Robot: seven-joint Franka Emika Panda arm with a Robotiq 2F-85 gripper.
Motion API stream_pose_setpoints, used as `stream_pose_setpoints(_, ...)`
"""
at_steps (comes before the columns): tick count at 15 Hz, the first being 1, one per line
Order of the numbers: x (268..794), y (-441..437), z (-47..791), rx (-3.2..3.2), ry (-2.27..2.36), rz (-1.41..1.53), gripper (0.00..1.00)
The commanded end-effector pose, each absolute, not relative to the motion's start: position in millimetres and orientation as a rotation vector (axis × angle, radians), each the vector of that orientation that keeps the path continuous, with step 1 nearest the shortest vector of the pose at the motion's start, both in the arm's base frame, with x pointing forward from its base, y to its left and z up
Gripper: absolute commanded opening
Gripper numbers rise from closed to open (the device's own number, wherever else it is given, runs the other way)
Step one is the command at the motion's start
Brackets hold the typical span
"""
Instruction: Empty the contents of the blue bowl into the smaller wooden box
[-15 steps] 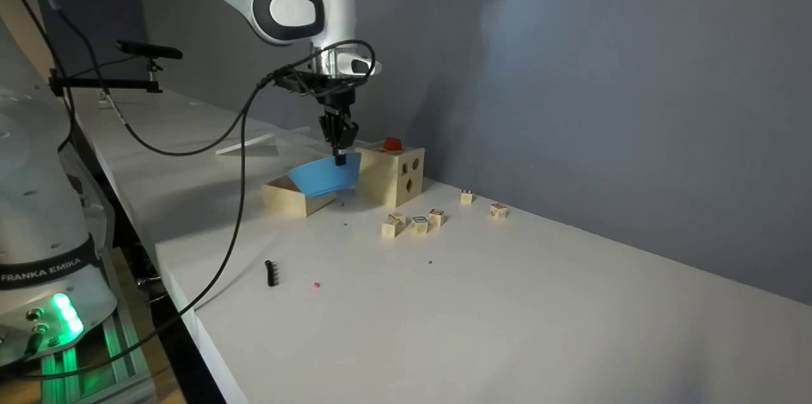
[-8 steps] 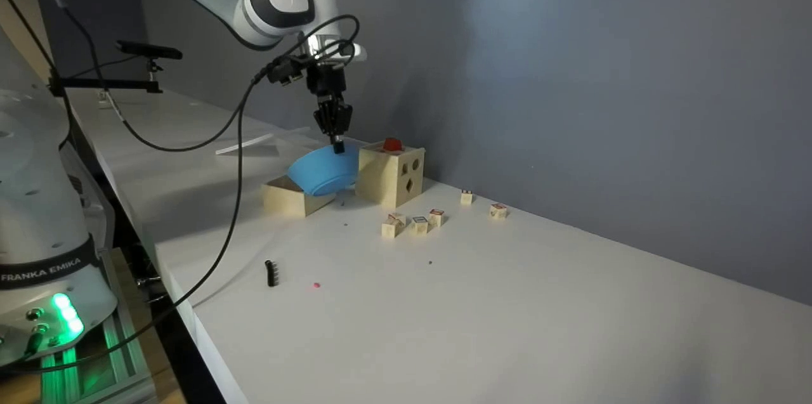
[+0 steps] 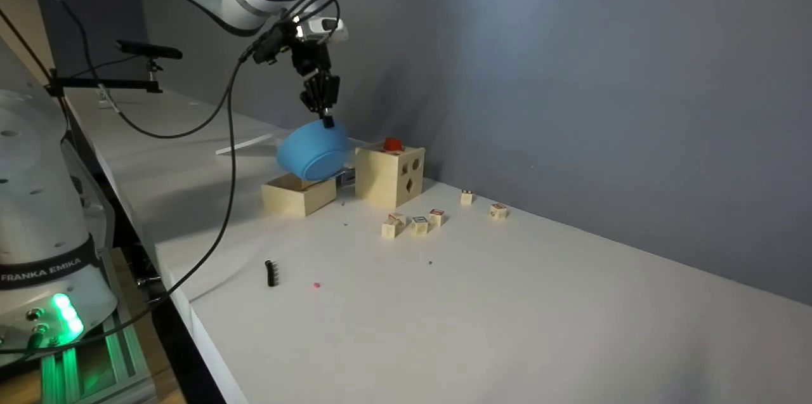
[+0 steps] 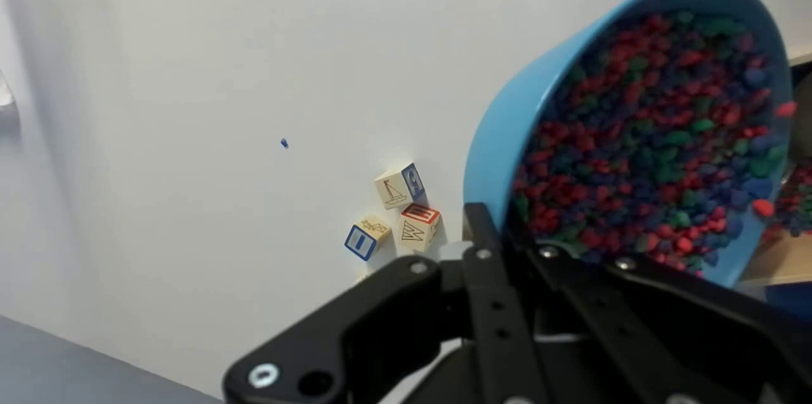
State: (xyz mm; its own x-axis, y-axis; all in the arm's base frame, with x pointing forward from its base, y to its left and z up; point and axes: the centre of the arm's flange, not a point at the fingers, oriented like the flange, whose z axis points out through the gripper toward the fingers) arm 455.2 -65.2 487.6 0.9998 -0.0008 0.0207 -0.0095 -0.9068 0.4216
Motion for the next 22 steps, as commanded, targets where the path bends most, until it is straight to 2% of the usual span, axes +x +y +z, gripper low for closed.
stream_pose_setpoints(1,449.5,-47.3,519.5,2.633,0.033,0.028,0.01)
stream_pose_setpoints(10,452.0,-38.7,522.1,2.544,0.034,-0.011,0.01)
stream_pose_setpoints(22,507.2,-26.0,506.1,2.612,0.123,0.07,0.01)
